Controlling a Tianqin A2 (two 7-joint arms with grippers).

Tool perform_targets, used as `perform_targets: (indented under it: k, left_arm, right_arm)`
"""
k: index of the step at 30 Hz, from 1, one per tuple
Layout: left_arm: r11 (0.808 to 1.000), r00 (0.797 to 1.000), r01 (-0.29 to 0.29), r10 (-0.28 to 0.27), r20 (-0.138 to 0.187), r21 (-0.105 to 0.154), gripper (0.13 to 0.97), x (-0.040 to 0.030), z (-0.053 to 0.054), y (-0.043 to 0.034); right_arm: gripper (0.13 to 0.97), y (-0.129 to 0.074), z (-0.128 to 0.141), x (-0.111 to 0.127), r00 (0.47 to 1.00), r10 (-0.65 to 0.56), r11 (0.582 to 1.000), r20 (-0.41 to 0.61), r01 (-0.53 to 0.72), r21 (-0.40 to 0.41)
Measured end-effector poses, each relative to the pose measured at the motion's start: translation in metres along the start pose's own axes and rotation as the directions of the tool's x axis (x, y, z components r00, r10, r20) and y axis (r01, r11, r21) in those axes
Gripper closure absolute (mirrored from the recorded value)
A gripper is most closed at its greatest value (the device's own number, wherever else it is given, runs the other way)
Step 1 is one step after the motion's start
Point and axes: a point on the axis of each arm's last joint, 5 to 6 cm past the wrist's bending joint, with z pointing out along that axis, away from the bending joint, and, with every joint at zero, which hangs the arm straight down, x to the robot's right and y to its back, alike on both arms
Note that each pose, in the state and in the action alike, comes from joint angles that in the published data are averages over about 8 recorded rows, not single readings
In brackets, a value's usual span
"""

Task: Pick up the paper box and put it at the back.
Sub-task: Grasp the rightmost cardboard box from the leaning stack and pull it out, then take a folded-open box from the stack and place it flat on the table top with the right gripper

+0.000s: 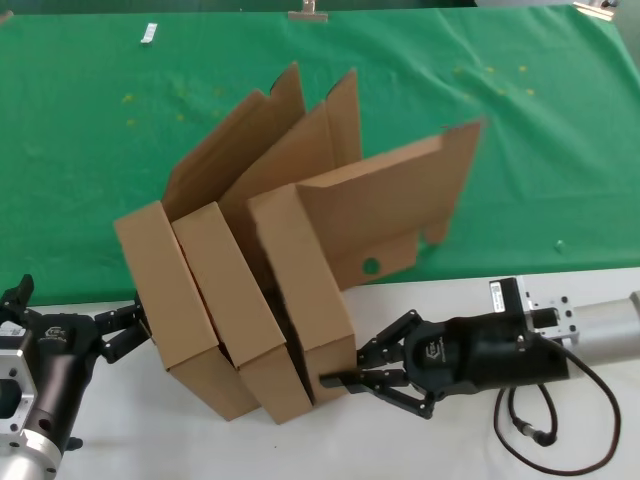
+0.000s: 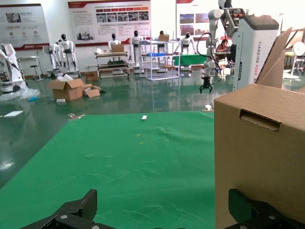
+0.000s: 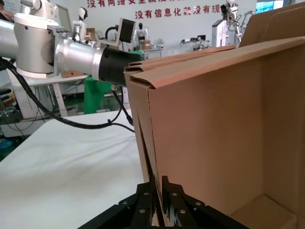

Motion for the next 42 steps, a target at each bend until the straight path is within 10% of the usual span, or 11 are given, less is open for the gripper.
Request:
perform_targets:
  k: [13,25,34,42]
  left_arm:
    - [1.0,1.0,0.0,0.0,0.0,0.0,0.132,0.0,0.0,0.0]
    - [1.0,1.0,0.0,0.0,0.0,0.0,0.132,0.0,0.0,0.0]
    - [1.0,1.0,0.0,0.0,0.0,0.0,0.132,0.0,0.0,0.0]
    - [1.0,1.0,0.0,0.0,0.0,0.0,0.132,0.0,0.0,0.0]
  right_arm:
    - [0.938,-0.007,-0.026,0.007,1.0,-0.013,1.0,-0.019,0.013,0.026]
    - [0.941,-0.07,-0.096,0.06,0.957,-0.08,0.989,-0.278,0.111,0.097]
    - [0.942,-0.11,-0.134,0.095,0.804,-0.312,0.95,-0.506,0.279,-0.143]
    - [0.942,-0.142,-0.136,0.121,0.696,-0.541,0.829,-0.472,0.347,-0.438]
